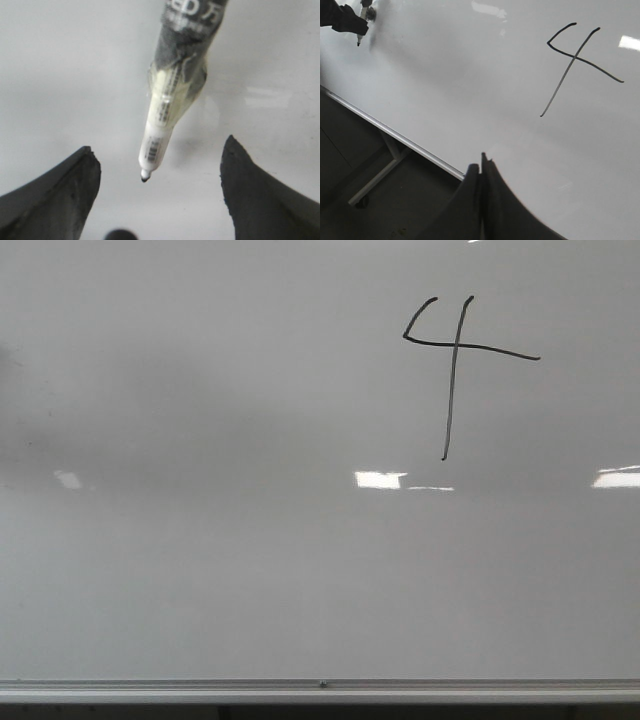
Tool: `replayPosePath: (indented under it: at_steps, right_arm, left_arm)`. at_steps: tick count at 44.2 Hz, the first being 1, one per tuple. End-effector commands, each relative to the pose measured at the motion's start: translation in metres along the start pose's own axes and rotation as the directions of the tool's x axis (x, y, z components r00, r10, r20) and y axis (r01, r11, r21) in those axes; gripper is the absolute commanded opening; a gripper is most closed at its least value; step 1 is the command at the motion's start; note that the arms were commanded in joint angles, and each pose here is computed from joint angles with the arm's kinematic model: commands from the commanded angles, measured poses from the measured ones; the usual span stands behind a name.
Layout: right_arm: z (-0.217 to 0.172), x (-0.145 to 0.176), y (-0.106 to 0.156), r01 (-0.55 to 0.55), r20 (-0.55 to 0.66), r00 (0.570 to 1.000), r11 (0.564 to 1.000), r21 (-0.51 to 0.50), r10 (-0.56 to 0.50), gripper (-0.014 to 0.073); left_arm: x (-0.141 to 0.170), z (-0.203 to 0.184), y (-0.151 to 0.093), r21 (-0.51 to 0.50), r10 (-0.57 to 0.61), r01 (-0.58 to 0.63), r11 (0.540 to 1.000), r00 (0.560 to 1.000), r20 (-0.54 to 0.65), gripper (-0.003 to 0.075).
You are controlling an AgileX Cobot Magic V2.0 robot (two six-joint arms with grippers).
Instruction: Write number 4 on whiteboard
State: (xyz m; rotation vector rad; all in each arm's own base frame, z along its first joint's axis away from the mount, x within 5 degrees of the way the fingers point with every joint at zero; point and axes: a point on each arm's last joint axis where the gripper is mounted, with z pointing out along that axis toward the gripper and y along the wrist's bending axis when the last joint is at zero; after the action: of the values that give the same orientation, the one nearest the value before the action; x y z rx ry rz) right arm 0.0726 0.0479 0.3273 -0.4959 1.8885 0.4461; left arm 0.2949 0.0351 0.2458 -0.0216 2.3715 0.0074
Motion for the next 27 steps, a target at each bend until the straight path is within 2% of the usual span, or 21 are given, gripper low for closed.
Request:
replayPosePath:
  at_steps: [1,5,11,14,20,23,27]
  right_arm:
    - [-0.004,-0.012,-0.001,-0.012,0.073,0.997,1.000,0.023,0.010,-0.0069]
    - [-0.004,-0.012,-0.001,-0.012,0.073,0.997,1.000,0.023,0.010,-0.0069]
    - [-0.004,-0.012,-0.001,-0.012,0.072,0.997,1.000,0.022,0.010,-0.0069]
    - [-0.004,-0.012,-0.001,-0.012,0.072,0.997,1.000,0.022,0.010,-0.0069]
    - [-0.004,-0.012,-0.001,-0.012,0.072,0.997,1.000,0.022,0.010,-0.0069]
    - [-0.004,-0.012,-0.001,-0.012,0.072,0.997,1.000,0.022,0.010,-0.0069]
    - [-0.004,-0.012,-0.001,-0.012,0.072,0.997,1.000,0.022,0.010,-0.0069]
  left_arm:
    - [-0.006,-0.036,-0.005,-0.040,0.035,-0.028,0.999,0.981,0.190,0.0494]
    - [0.005,-0.059,-0.010,-0.055,0.048,-0.034,0.998,0.958,0.281,0.0494]
    - [0.019,-0.102,-0.021,-0.061,0.076,-0.054,0.997,0.893,0.445,0.0488]
    - [0.026,-0.118,-0.026,-0.049,0.087,-0.072,0.996,0.867,0.490,0.0457]
    - [0.046,-0.146,-0.037,-0.003,0.083,-0.099,0.995,0.816,0.572,0.0311]
    - [0.058,-0.159,-0.043,0.032,0.076,-0.120,0.992,0.786,0.613,0.0181]
    - [0.070,-0.174,-0.047,0.059,0.075,-0.151,0.987,0.751,0.657,0.0049]
